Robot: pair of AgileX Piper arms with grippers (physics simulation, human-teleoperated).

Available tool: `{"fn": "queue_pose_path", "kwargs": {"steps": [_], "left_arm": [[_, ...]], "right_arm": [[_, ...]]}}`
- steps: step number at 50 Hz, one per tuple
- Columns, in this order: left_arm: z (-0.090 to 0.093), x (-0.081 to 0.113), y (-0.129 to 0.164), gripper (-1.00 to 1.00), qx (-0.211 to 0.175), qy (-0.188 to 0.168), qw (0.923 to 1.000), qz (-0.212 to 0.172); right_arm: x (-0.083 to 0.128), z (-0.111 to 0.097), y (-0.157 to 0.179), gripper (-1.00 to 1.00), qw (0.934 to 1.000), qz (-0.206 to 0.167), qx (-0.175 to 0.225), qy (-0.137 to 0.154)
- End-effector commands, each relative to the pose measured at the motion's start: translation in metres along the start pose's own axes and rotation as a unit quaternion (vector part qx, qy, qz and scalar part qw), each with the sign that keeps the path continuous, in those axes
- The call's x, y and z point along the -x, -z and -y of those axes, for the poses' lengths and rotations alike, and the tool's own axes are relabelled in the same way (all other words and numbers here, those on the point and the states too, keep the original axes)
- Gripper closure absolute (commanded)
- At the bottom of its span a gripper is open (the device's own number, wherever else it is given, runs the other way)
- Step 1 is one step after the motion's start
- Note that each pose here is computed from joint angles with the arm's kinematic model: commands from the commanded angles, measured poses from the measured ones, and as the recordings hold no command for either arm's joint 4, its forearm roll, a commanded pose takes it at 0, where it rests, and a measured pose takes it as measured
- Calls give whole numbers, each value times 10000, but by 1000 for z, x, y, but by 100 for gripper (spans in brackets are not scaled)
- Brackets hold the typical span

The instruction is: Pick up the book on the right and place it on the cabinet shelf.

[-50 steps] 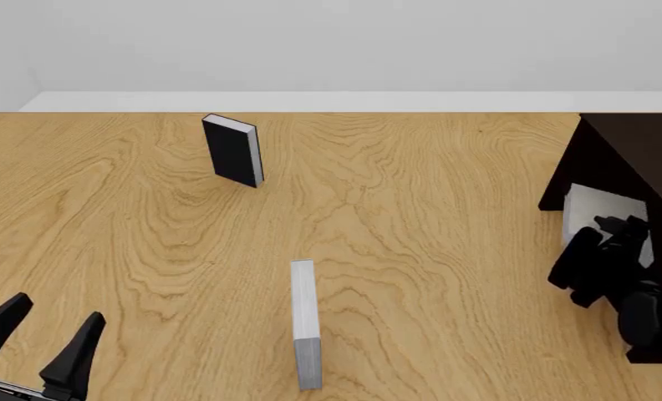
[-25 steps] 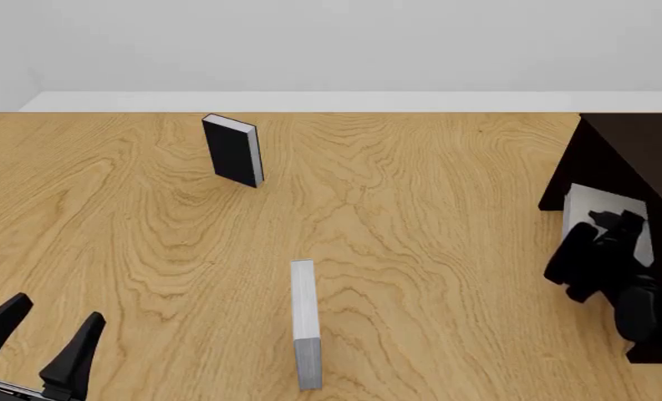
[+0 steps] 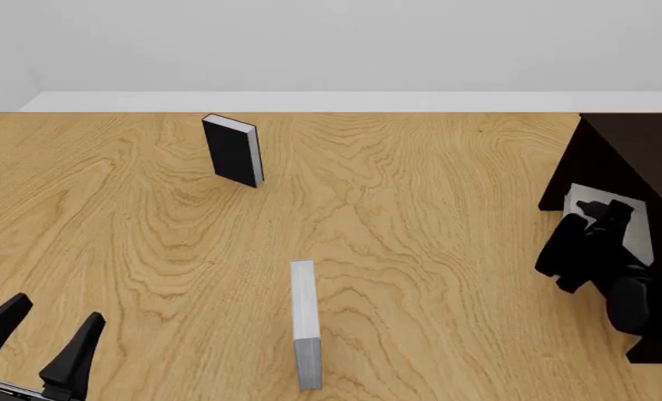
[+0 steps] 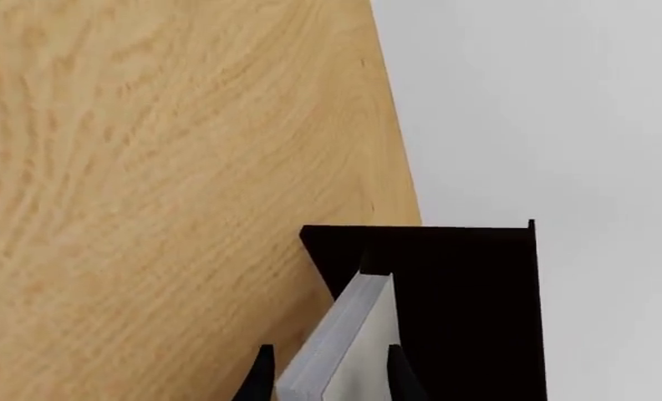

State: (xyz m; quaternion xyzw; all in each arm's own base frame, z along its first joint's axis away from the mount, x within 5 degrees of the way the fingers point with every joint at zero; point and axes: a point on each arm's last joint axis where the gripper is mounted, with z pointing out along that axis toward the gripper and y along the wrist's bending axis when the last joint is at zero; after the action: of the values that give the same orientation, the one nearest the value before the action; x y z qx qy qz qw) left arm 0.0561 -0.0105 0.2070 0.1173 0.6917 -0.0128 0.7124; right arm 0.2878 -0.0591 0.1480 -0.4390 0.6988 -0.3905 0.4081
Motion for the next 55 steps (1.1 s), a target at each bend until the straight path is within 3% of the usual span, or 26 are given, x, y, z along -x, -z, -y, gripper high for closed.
{"fn": "queue_pose_path", "kwargs": {"steps": [1, 38, 55], "left_arm": [[0, 0, 0, -100, 1, 6, 10000, 5], [0, 0, 0, -100, -17, 25, 10000, -19], [0, 0, 0, -100, -23, 23, 10000, -6]], "right_arm": [[8, -1, -2, -100, 9999, 116, 60, -2], [25, 7, -2, -100, 9993, 370, -30, 70], [17, 9, 4, -100, 9996, 255, -99, 62]]}}
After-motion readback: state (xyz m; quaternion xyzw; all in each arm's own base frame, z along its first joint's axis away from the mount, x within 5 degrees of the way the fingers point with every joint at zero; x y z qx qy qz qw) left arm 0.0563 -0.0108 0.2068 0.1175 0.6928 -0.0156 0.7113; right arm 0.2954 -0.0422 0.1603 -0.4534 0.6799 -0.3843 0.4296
